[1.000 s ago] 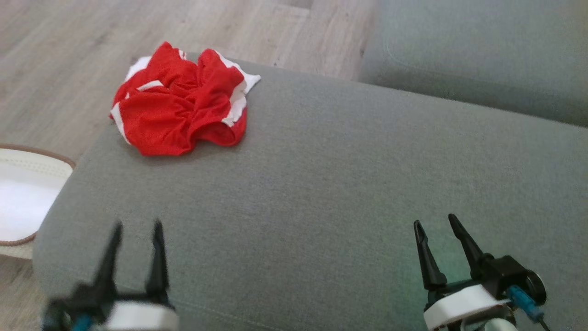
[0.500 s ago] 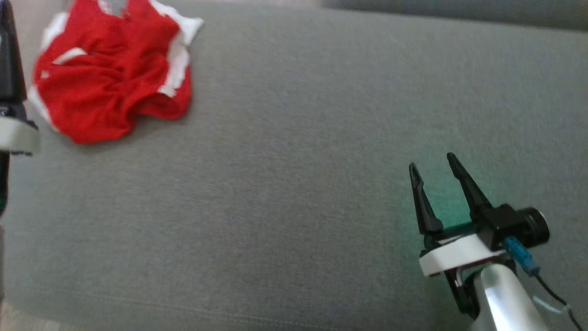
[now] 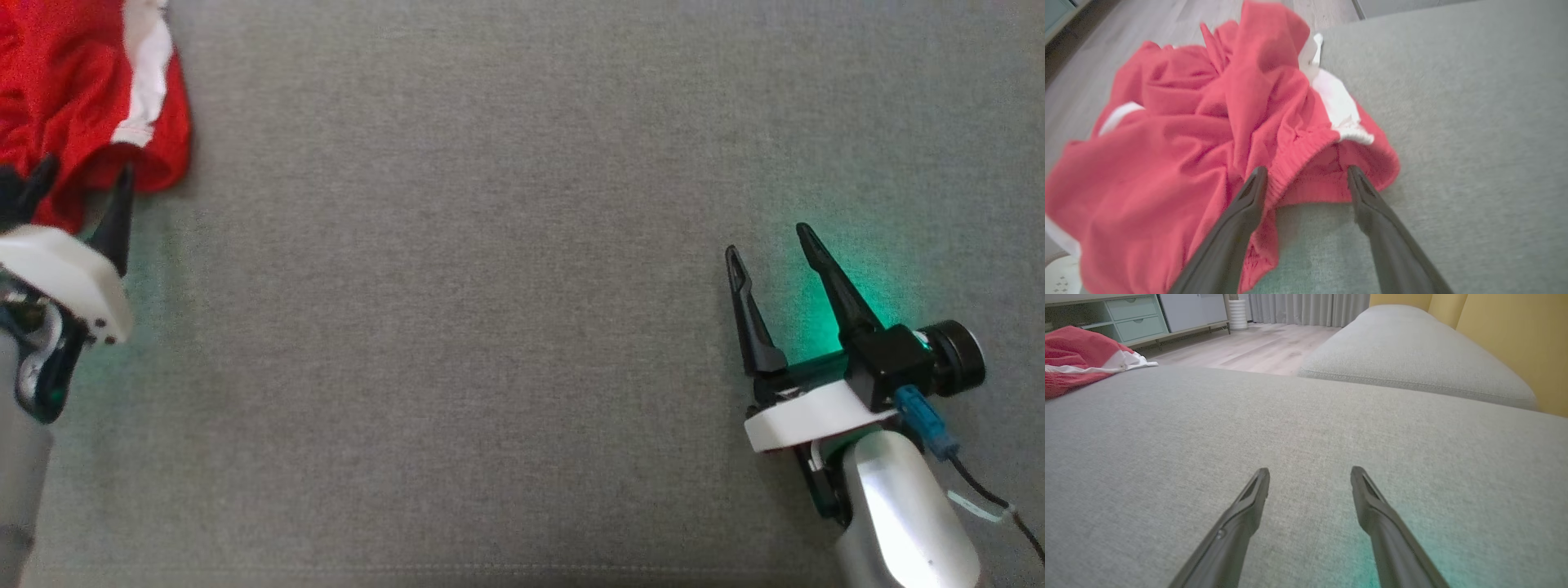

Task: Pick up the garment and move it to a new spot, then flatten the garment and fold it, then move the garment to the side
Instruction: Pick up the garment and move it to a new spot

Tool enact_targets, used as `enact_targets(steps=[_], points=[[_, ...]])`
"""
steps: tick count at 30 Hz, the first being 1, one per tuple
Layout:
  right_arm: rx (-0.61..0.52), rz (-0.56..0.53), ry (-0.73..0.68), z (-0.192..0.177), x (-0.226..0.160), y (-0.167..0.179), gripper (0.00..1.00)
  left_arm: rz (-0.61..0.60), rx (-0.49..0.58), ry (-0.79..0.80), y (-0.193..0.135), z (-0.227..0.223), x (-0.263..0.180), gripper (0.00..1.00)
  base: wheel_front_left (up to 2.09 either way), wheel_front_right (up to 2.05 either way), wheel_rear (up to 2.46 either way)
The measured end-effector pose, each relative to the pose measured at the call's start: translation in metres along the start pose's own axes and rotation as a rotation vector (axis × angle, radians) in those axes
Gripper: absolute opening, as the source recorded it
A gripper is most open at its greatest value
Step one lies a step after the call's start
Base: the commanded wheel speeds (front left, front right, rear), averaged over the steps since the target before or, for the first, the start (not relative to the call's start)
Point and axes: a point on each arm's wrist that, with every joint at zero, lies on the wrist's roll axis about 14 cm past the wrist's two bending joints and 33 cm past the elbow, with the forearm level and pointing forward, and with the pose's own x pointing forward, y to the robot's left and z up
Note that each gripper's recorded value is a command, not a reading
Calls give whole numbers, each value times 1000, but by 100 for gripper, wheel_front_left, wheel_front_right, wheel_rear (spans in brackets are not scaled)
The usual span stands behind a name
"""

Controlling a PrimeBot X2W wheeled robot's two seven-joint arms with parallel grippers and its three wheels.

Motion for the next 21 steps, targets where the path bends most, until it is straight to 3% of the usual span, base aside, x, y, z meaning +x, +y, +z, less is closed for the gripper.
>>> enact_targets(steps=[4, 9, 10, 11, 12, 21], points=[[2, -21, 28, -11, -2, -8, 100, 14, -19, 129, 5, -33, 14, 100, 0, 0, 0], [5, -41, 49, -19, -5, -15, 100, 36, -32, 118, 10, -24, 35, 97, 0, 0, 0], [5, -45, 51, -20, -6, -16, 100, 38, -34, 118, 11, -23, 37, 80, 0, 0, 0], [5, -47, 52, -20, -6, -17, 100, 40, -36, 126, 11, -24, 39, 28, 0, 0, 0], [5, -50, 53, -20, -7, -18, 100, 42, -37, 135, 11, -26, 40, 0, 0, 0, 0], [-2, -62, 16, -5, -9, -21, 100, 69, 0, 3, 23, 9, 33, 0, 0, 0, 0]])
